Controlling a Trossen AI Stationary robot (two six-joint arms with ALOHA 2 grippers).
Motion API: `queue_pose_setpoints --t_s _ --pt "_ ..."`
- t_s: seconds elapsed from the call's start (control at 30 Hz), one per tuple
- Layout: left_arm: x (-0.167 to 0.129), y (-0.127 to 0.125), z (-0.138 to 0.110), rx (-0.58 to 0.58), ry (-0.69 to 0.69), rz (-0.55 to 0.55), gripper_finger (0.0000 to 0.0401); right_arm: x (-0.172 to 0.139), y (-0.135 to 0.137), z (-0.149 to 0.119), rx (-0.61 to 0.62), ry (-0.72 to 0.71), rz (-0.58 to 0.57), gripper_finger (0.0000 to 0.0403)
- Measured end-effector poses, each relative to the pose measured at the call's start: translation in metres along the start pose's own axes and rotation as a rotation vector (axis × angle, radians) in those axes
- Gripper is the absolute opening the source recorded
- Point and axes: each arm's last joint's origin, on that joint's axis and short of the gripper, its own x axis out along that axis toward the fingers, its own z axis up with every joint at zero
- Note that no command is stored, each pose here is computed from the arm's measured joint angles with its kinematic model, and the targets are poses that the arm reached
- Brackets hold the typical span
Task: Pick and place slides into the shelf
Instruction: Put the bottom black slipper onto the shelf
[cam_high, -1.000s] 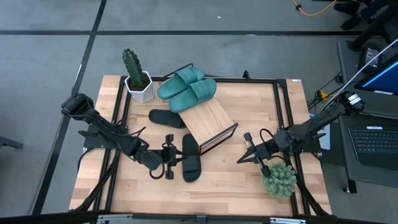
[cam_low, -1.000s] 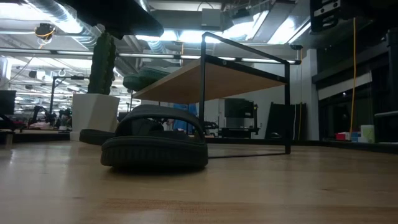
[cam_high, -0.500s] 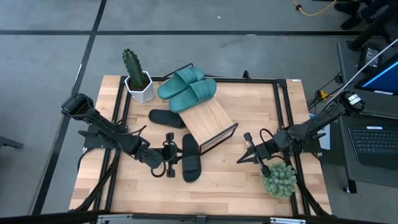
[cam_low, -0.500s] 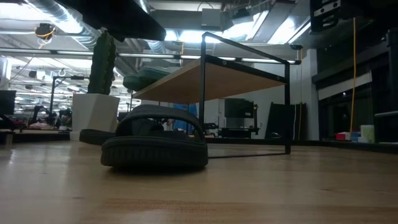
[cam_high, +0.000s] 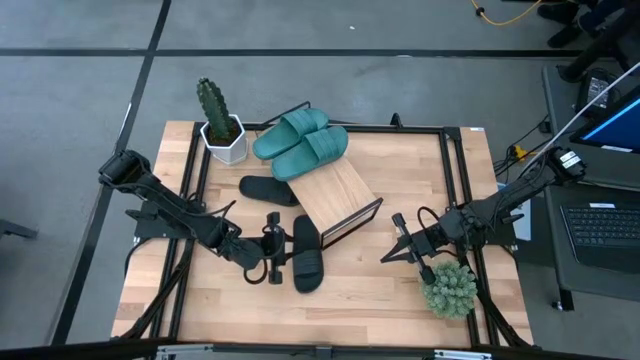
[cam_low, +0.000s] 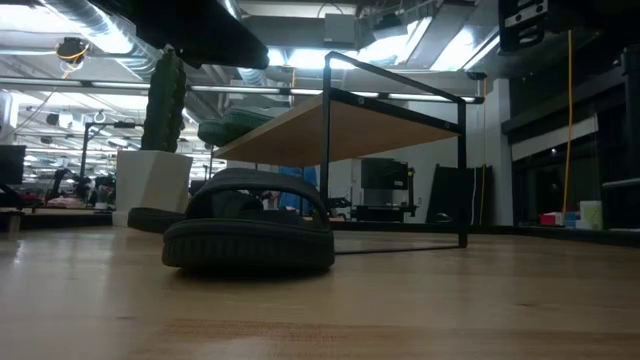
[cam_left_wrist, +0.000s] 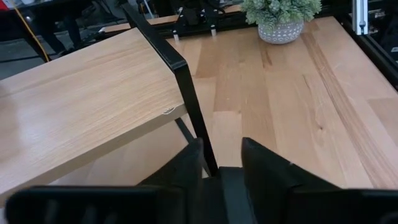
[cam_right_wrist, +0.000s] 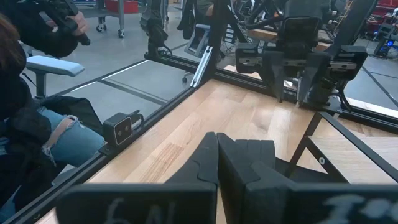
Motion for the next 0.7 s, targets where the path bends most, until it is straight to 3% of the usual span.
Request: queue_pose_setpoints --t_s 0.2,0.53,0.7 --pt "-0.0006 -0.0009 -0.0005 0.012 0.003 -0.003 0.0151 0.0000 0.0000 -0.0001 0.000 0.001 0.000 0.0003" --pt "-0.0010 -0.0013 -0.0005 -0.019 0.002 -0.006 0.0158 0.0000 0.0000 -0.0004 -0.001 0.003 0.000 0.0003" --pt "0.0008 -0.0030 -0.0017 -0.025 0.043 -0.172 0.0158 -0.0001 0.0001 -0.0011 -0.001 0.008 0.001 0.0003"
